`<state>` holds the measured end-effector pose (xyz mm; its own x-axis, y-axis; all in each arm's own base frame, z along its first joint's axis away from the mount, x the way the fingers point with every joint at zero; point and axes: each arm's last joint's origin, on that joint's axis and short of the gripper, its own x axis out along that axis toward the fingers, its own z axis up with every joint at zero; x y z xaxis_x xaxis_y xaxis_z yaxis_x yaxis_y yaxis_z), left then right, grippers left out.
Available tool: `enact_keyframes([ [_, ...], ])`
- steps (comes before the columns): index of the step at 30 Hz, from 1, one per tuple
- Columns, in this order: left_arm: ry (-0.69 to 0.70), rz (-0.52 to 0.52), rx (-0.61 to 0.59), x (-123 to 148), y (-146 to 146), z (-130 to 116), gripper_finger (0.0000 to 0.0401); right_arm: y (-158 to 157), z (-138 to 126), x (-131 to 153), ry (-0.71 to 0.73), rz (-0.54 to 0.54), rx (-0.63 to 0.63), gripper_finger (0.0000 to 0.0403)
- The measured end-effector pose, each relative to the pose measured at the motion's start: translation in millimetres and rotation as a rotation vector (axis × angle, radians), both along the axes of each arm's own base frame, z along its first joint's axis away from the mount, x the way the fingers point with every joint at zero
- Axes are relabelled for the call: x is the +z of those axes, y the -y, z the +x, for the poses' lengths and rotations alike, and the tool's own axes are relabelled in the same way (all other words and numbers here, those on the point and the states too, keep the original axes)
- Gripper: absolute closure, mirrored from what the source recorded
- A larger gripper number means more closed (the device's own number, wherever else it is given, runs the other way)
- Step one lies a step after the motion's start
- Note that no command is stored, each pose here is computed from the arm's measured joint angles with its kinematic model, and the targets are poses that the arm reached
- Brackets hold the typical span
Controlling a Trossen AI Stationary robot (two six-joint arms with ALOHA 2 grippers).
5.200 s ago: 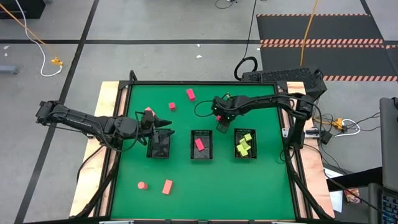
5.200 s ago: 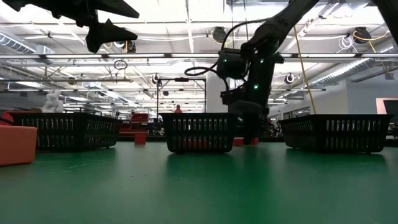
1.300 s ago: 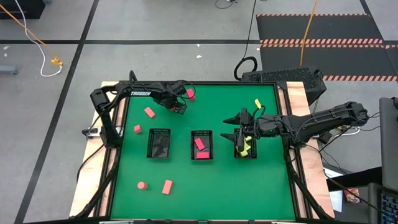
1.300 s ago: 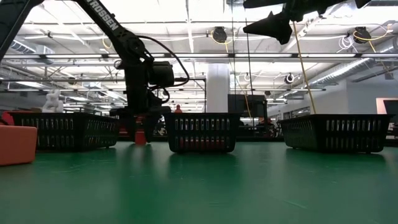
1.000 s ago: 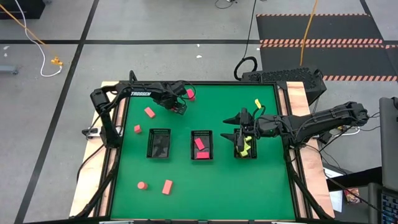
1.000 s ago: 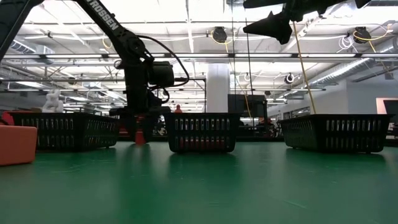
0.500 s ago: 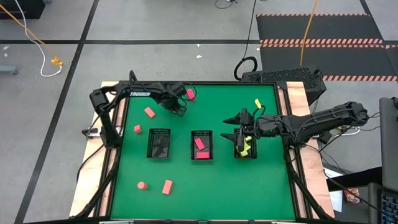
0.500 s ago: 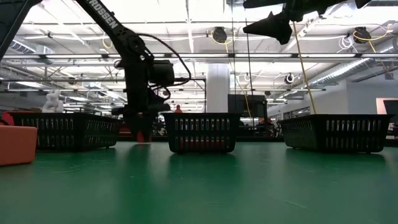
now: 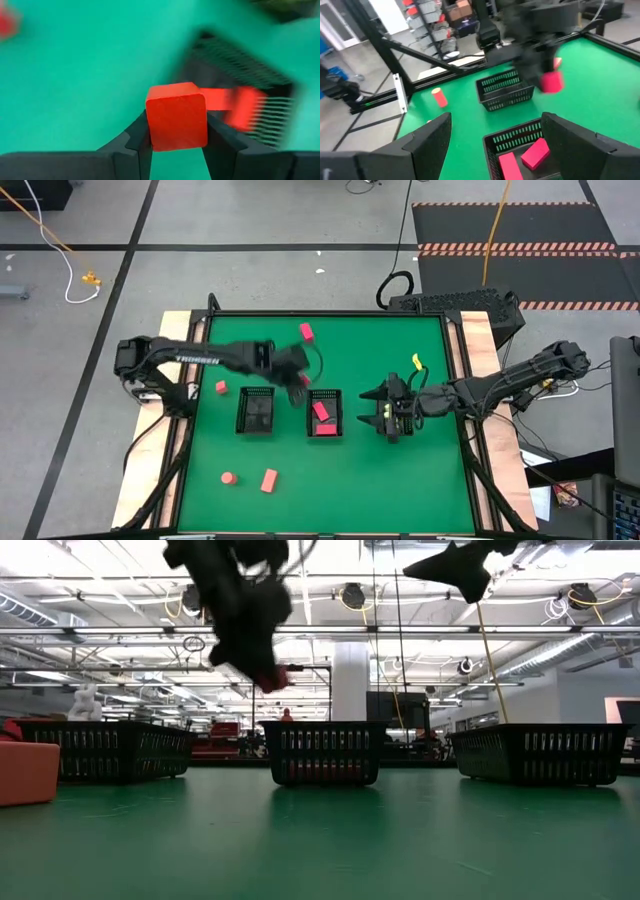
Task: Sort & place blocks by color
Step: Put the red block into the middle black basket
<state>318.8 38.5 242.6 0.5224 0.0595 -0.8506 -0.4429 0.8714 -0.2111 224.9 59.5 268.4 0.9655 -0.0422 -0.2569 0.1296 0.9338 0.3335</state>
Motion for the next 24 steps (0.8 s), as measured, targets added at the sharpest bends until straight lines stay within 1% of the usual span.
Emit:
enact_keyframes([
  [2, 0.074, 0.014, -0.057, 4, 25, 8, 0.0270, -2, 2, -3, -0.008, 0.004, -0.021, 0.0103],
  [5, 0.096, 0.060, -0.079, -1, 51, 15, 0.0270, -3, 4, -5, -0.014, 0.032, -0.034, 0.0103],
  [9, 0.064, 0.084, -0.071, -17, 59, 23, 0.0266, -3, 4, -4, -0.002, 0.065, -0.043, 0.0103],
  [11, 0.063, 0.087, -0.075, -21, 59, 26, 0.0242, -3, 4, -4, 0.005, 0.071, -0.041, 0.0103],
  [14, 0.059, 0.099, -0.077, -27, 54, 30, 0.0185, -4, 5, -2, 0.024, 0.070, -0.038, 0.0103],
  [16, 0.041, 0.110, -0.067, -28, 45, 29, 0.0148, -4, 6, -3, 0.027, 0.056, -0.034, 0.0103],
  [18, 0.052, 0.111, -0.037, -25, 34, 29, 0.0118, -5, 8, -4, 0.022, 0.031, -0.029, 0.0103],
  [21, 0.055, 0.102, -0.004, -15, 12, 22, 0.0084, -4, 10, -5, 0.023, 0.004, -0.027, 0.0103],
  [24, 0.073, 0.122, 0.091, 6, -23, 16, 0.0066, -1, 14, -8, 0.017, -0.028, -0.037, 0.0103],
])
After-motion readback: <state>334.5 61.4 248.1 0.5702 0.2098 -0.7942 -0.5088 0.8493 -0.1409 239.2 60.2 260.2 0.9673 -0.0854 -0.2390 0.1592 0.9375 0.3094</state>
